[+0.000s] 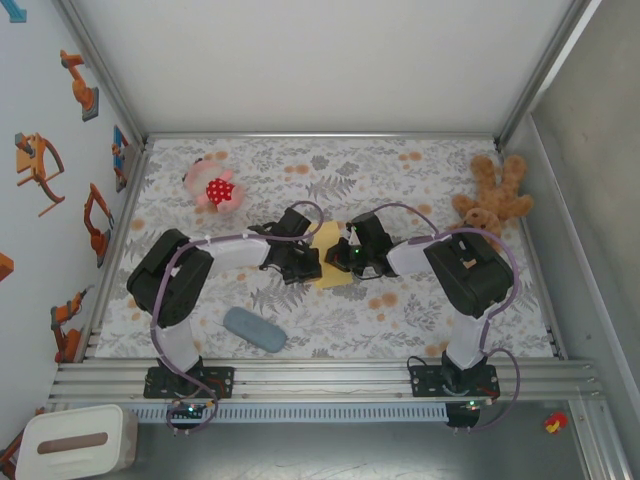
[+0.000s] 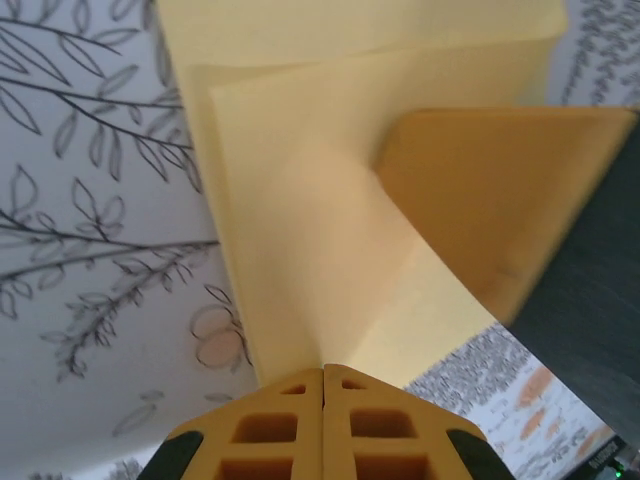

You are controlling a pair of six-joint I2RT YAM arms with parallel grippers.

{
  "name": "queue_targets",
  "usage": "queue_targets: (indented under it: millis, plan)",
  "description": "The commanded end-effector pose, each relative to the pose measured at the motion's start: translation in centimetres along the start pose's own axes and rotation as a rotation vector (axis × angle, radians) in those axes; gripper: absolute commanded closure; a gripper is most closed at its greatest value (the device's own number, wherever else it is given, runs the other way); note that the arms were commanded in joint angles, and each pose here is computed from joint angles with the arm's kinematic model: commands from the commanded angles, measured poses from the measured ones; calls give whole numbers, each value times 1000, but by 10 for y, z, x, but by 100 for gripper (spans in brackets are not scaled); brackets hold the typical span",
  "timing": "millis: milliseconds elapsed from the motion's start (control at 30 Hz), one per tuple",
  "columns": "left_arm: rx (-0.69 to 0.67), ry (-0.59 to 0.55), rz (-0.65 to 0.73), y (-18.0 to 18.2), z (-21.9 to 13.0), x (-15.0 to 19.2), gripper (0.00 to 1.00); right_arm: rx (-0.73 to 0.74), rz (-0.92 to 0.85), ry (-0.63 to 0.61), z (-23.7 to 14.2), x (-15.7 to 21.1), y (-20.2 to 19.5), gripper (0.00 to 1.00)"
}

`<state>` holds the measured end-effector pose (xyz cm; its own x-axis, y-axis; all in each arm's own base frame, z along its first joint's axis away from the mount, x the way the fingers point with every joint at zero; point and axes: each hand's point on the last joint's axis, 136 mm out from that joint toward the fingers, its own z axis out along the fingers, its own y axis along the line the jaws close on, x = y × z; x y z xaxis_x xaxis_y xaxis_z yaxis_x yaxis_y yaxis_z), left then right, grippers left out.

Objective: Fold a paper plane with a square sheet of paper (pick it up from the middle)
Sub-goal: Fold the triangle a second time at the center of the table.

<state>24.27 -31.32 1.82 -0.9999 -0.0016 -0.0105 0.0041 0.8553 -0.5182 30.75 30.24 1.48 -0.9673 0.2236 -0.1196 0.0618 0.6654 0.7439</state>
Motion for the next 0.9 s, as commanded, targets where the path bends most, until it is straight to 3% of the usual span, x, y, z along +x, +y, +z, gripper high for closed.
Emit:
queue_targets:
  millis: [0, 200, 300, 667, 867]
  plan:
    - [-2, 8, -31, 0, 4, -4, 100, 222, 101, 95, 5, 33, -65, 100]
    - [-90, 60, -66, 26, 9, 10, 100, 72, -21, 48, -10, -1, -4, 100]
    - [-105, 67, -67, 31, 9, 14, 100, 69, -98, 40, -21, -8, 12, 100]
    - [-99, 79, -69, 30, 12, 15, 100, -8, -120, 164, -11, 21, 12, 100]
    - [-116, 82, -79, 34, 11, 17, 100, 52, -123, 180, -4, 22, -3, 100]
